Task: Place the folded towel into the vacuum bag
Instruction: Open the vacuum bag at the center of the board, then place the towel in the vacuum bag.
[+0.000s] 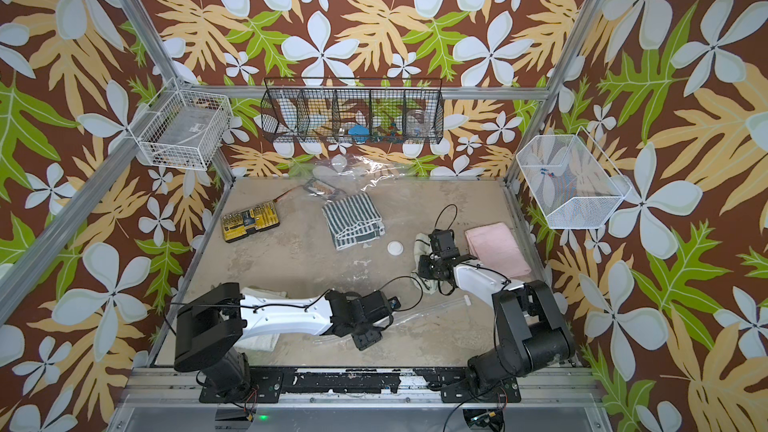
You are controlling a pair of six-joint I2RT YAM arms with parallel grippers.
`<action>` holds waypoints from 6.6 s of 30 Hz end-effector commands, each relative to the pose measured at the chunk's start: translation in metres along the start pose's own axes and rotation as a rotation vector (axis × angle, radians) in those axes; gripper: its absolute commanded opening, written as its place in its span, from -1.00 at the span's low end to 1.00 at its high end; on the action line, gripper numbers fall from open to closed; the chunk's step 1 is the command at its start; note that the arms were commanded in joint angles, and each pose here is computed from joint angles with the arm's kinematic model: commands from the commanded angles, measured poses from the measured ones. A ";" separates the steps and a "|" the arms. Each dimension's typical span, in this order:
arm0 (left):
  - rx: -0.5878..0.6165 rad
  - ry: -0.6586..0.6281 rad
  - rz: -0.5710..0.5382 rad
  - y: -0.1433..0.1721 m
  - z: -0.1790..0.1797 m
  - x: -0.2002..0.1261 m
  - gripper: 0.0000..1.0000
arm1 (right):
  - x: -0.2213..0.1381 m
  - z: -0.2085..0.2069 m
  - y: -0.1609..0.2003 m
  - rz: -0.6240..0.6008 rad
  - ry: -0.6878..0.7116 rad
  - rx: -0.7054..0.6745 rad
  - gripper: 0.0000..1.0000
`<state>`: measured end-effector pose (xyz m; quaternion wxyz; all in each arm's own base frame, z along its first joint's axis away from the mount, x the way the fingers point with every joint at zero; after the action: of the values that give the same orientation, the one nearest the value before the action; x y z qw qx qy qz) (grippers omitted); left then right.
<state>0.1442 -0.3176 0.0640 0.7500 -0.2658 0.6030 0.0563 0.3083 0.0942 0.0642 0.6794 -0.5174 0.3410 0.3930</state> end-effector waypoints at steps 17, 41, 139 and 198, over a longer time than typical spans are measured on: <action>-0.072 -0.090 -0.042 -0.012 0.028 -0.006 0.02 | 0.005 -0.028 0.037 0.146 0.147 -0.019 -0.88; -0.410 -0.072 -0.427 -0.055 0.073 -0.079 -1.00 | -0.152 0.060 0.016 -0.086 -0.150 -0.220 -1.00; -0.487 0.119 -0.629 -0.060 0.058 -0.112 -1.00 | -0.030 0.126 0.104 0.059 -0.294 -0.484 -0.71; -0.555 0.176 -0.657 -0.072 0.055 -0.115 -1.00 | -0.038 0.121 0.108 0.092 -0.458 0.554 0.23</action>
<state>0.1906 -0.3248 0.1981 0.5768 -0.6349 0.5129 -0.0348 0.1890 0.2142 0.0733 0.8114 -0.2239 0.3117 0.4409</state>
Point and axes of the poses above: each gripper's point midway between its finger pads, its own x axis out along the fingers, its own z axis along the line the jaws close on, y = z × x, the point moved 4 cm from there along -x, back along the fingers, and after that the axes turned 1 degree about x, right-handed, at the moved point
